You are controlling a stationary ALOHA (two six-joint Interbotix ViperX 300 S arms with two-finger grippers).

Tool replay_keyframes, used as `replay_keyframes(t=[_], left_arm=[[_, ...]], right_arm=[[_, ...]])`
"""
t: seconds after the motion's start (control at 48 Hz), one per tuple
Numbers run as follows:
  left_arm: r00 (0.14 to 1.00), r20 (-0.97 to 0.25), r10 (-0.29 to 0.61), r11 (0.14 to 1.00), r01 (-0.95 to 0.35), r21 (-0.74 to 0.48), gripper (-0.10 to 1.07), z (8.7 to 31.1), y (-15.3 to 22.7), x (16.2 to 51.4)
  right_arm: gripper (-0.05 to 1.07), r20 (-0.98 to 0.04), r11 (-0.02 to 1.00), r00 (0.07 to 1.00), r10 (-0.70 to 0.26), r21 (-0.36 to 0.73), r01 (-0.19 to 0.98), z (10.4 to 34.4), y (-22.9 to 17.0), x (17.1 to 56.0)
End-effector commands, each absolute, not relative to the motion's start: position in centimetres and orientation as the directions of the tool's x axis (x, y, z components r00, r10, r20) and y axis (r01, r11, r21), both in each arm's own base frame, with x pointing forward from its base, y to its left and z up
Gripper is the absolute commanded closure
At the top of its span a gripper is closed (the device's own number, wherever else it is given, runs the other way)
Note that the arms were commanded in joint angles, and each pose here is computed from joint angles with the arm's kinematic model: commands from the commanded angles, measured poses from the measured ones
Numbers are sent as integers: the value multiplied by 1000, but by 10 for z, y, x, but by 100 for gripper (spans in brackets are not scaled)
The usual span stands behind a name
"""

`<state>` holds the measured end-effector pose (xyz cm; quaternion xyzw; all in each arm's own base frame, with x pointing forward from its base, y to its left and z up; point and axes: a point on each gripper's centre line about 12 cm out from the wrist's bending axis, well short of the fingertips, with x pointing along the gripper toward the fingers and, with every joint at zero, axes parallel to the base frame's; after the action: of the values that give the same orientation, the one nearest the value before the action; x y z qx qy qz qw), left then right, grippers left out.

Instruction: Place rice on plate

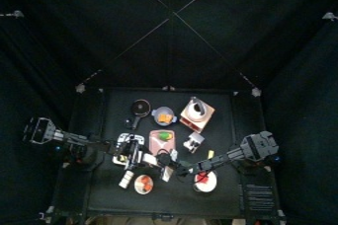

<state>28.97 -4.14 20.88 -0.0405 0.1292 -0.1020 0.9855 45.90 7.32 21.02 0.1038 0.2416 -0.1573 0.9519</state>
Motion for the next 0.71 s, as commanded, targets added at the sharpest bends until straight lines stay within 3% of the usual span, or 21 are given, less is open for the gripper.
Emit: replay_keyframes(t=[0.0,0.25,0.375,0.688], left_arm=[[955,-213,-208,976,188,-110,0,218,-41,292],[961,-215,-171,981,146,-128,0,214,-30,279],[969,-208,-133,984,105,-142,0,213,-21,270],[979,-178,-98,983,67,-171,0,216,-13,254]], right_arm=[[55,-480,913,842,-244,178,366,225,74,459],[55,-550,853,801,-236,277,442,216,76,451],[54,-602,780,748,-280,311,542,210,69,445],[54,-733,514,476,-486,201,834,198,50,427]])
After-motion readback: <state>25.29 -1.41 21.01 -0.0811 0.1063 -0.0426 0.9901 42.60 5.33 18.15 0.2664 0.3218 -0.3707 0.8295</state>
